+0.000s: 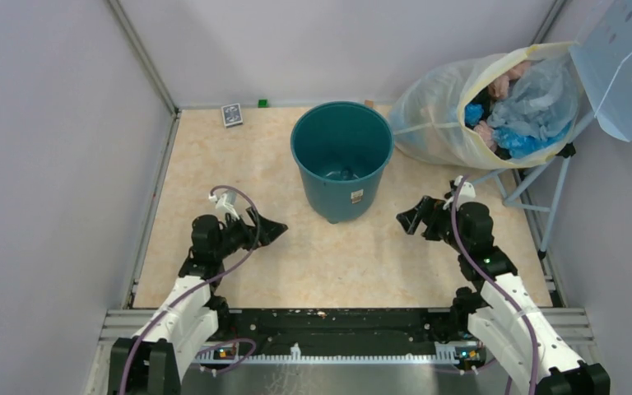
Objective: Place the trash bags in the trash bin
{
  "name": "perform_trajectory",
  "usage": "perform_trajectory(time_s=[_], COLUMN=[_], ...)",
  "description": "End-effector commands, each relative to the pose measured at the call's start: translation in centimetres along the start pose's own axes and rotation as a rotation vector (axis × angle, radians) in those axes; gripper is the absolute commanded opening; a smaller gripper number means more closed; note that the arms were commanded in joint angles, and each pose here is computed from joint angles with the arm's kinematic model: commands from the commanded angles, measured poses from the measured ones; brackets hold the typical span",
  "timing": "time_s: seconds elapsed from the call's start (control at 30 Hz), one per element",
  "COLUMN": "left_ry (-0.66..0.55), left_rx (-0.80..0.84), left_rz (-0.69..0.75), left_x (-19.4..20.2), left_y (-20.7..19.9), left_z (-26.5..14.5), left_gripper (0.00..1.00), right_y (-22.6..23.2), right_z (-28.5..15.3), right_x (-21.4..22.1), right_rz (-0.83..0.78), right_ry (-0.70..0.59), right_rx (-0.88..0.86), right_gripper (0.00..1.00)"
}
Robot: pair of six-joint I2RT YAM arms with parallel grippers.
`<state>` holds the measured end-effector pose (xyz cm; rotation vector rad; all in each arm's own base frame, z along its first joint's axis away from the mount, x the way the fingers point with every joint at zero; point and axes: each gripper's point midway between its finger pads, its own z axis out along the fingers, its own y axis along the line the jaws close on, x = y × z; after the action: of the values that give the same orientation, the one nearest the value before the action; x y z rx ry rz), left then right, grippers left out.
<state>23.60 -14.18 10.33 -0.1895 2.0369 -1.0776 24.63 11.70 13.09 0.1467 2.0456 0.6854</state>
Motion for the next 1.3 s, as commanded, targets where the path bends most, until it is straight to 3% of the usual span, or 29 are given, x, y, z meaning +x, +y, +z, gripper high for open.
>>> perform_trajectory(time_s=[0.0,0.2,0.4,0.6,0.8,0.97,1.27], left_ry=[-0.02,-0.062,-0.107,-0.195,-0.191,-0.192,-0.221], left_rx=[0.13,0.223,0.179,0.144,0.136,0.157,0.05], left_rz=[0.031,0.023,0.128,0.14,0.139,0.152,0.16], left_x=[-0.2,0.4,0.4,-0.7,-1.6,-2.6,-5.2], left_y=[-2.6,-4.6,-6.9,-7.9,-8.8,-9.8,-9.0], left_z=[0.0,0.2,2.1,3.3,6.0,8.3,12.5], left_gripper=[0.99,0.99,0.99,0.99,0.99,0.99,0.99], right_y=[2.5,2.6,1.2,1.8,2.5,3.1,1.4], right_z=[-0.7,-1.6,-3.7,-8.4,-13.8,-14.1,-15.7], right_x=[-3.4,-5.3,-8.6,-14.0,-20.6,-25.2,-32.4], right_rz=[-0.075,-0.087,-0.015,-0.024,-0.03,-0.041,0.007], right_ry=[-0.086,-0.12,-0.206,-0.336,-0.459,-0.485,-0.721], right_rx=[-0.079,-0.029,0.143,0.265,0.438,0.541,0.807], right_gripper=[0.93,0.93,0.92,0.89,0.86,0.86,0.87])
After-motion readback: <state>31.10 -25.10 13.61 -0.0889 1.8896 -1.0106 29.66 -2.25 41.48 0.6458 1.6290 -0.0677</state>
